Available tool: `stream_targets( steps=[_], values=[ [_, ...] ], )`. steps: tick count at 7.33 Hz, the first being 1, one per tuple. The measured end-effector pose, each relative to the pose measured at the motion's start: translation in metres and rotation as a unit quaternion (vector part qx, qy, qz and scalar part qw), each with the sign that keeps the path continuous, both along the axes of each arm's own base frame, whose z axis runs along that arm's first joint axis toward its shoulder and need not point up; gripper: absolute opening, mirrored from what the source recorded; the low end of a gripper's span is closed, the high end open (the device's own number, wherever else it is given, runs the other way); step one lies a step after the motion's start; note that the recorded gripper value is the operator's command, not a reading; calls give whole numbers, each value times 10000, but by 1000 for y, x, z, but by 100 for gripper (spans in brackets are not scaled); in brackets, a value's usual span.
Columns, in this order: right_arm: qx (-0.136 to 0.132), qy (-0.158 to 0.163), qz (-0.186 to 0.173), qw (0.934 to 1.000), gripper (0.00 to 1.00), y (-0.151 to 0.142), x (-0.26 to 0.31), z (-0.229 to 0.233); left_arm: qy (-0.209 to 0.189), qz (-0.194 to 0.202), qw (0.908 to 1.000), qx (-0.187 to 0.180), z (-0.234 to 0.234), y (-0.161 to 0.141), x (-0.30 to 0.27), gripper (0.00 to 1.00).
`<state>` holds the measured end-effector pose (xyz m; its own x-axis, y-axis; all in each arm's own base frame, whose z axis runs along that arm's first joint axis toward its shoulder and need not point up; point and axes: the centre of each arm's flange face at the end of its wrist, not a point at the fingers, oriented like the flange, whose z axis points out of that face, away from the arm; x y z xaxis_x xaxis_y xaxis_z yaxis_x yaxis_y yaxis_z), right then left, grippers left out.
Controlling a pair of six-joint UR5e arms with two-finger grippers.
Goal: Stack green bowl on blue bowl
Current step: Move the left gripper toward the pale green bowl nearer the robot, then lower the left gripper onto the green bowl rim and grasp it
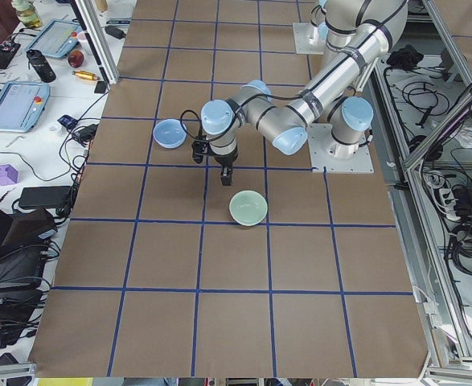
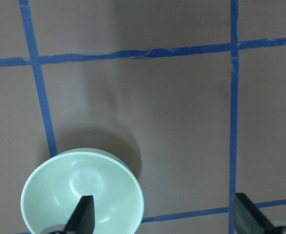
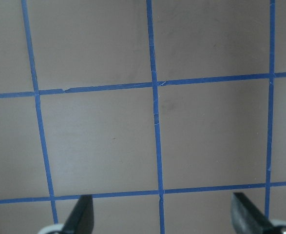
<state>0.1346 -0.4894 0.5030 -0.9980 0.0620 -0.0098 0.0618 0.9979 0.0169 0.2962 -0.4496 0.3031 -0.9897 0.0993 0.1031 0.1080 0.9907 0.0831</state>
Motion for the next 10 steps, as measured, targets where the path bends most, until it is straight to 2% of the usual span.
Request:
stream_targets(
  steps=[3,4,5,7,8,10],
  values=[
    [-1,0,0,10000,100,0,0,0,-235,-184,9990,-318,-49,49,51,98],
    [2,0,0,10000,100,0,0,0,-315,-177,9987,-355,-59,58,57,97],
    [2,0,0,10000,100,0,0,0,-365,-172,9984,-388,-67,60,61,93],
    [1,0,0,10000,100,0,0,0,-415,-251,9978,-442,-83,57,70,67],
    [0,0,0,10000,100,0,0,0,-414,-308,9978,-423,-87,56,72,33],
    [5,0,-1,10000,100,0,0,0,-392,-324,9980,-369,-90,57,73,5]
  ],
)
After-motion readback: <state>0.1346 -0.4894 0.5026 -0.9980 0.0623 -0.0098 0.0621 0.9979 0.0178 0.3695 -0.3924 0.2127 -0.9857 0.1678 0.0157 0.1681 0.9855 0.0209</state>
